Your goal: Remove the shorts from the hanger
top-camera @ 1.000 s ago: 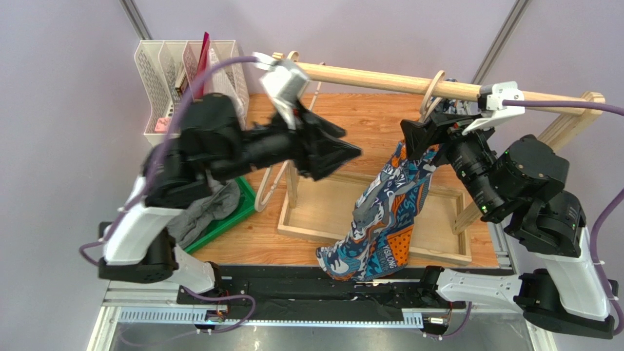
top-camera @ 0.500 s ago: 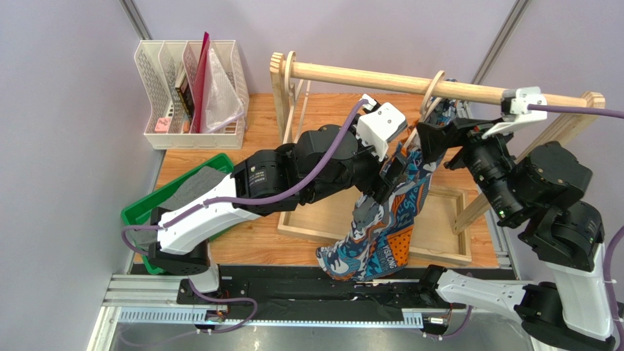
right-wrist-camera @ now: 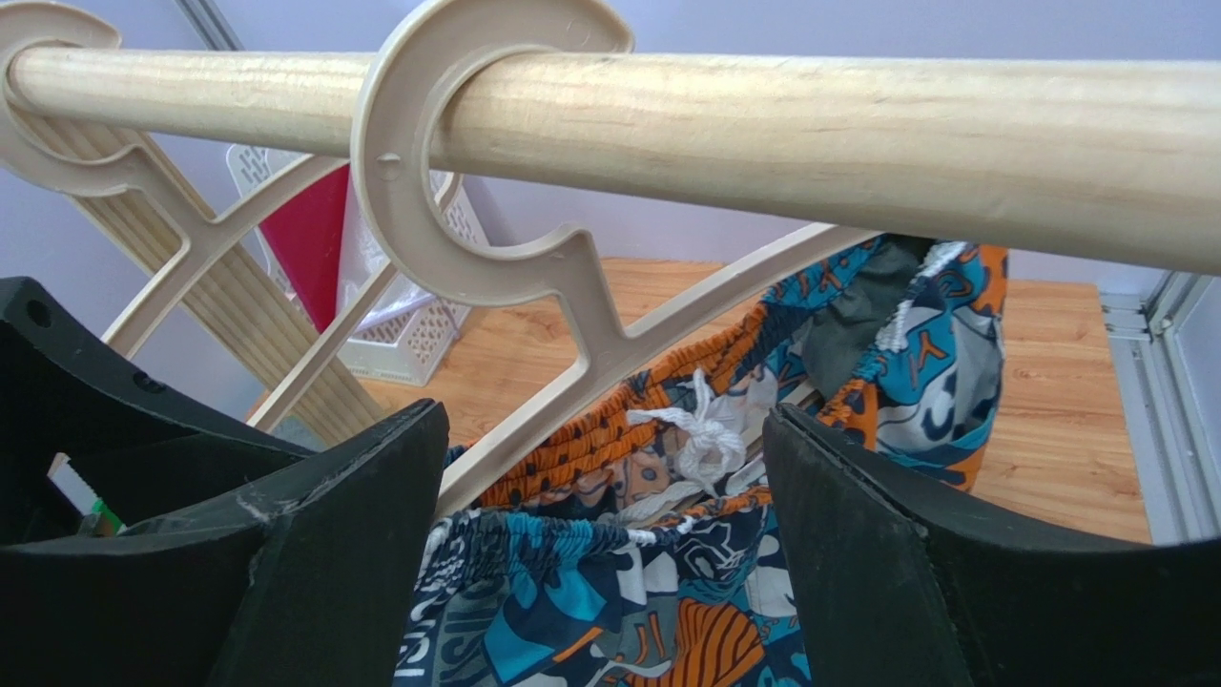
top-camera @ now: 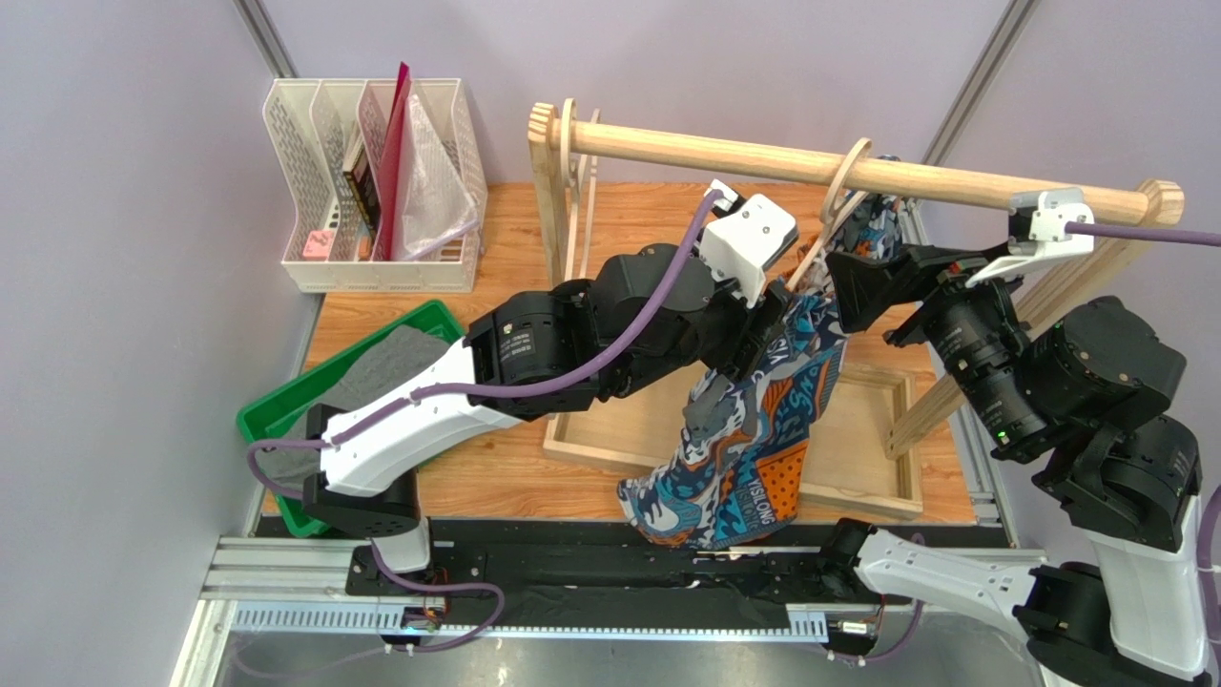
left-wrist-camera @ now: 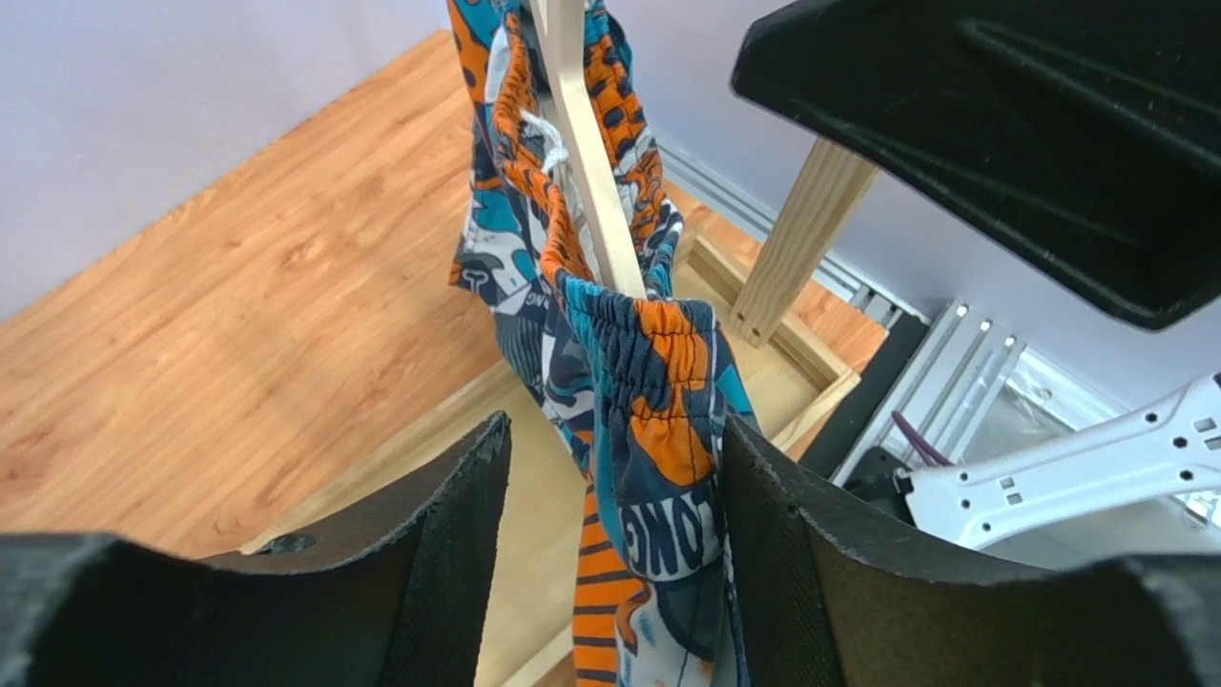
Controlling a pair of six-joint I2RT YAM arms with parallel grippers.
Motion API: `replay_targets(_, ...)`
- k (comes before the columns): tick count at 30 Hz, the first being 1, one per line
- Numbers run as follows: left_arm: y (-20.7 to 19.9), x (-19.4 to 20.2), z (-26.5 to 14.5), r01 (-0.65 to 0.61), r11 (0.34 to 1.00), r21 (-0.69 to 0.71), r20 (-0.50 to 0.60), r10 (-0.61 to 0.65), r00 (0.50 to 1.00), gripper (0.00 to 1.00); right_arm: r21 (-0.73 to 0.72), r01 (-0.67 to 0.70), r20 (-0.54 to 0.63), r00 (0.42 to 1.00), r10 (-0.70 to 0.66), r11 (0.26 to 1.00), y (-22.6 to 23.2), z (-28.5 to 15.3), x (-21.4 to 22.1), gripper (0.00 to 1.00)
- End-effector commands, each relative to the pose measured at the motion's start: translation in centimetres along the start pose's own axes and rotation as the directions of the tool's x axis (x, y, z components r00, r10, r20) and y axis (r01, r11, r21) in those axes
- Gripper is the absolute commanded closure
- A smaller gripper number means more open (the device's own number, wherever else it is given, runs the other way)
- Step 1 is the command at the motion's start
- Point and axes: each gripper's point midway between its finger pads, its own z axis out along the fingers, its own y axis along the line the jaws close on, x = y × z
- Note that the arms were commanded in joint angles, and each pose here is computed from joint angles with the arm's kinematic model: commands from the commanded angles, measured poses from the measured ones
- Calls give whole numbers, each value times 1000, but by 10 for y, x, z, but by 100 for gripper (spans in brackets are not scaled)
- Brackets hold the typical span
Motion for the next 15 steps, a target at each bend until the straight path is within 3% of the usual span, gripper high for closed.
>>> replay_targets(1, 2, 2, 0, 60, 998, 15, -30, -60, 998, 42, -46, -41, 13, 999, 42, 998, 9, -1, -4, 14)
replay_targets(4, 4, 3, 1, 79, 996, 28, -36, -78, 996, 48, -64, -65, 19, 998, 67, 996, 12, -3, -5, 14)
replay_targets(7, 3, -2, -2, 87, 995, 43, -24, -86, 996, 66, -79, -74, 18, 997, 76, 994, 14, -4, -4, 14)
replay_targets(10, 2, -4, -3, 96, 993, 62, -24, -95, 995, 71, -85, -77, 16, 997, 79, 993, 14, -5, -3, 14)
replay_targets(15, 12, -13, -12, 79, 995, 62, -2, -79, 997, 95, -107, -75, 19, 997, 77, 991, 18, -6, -4, 14)
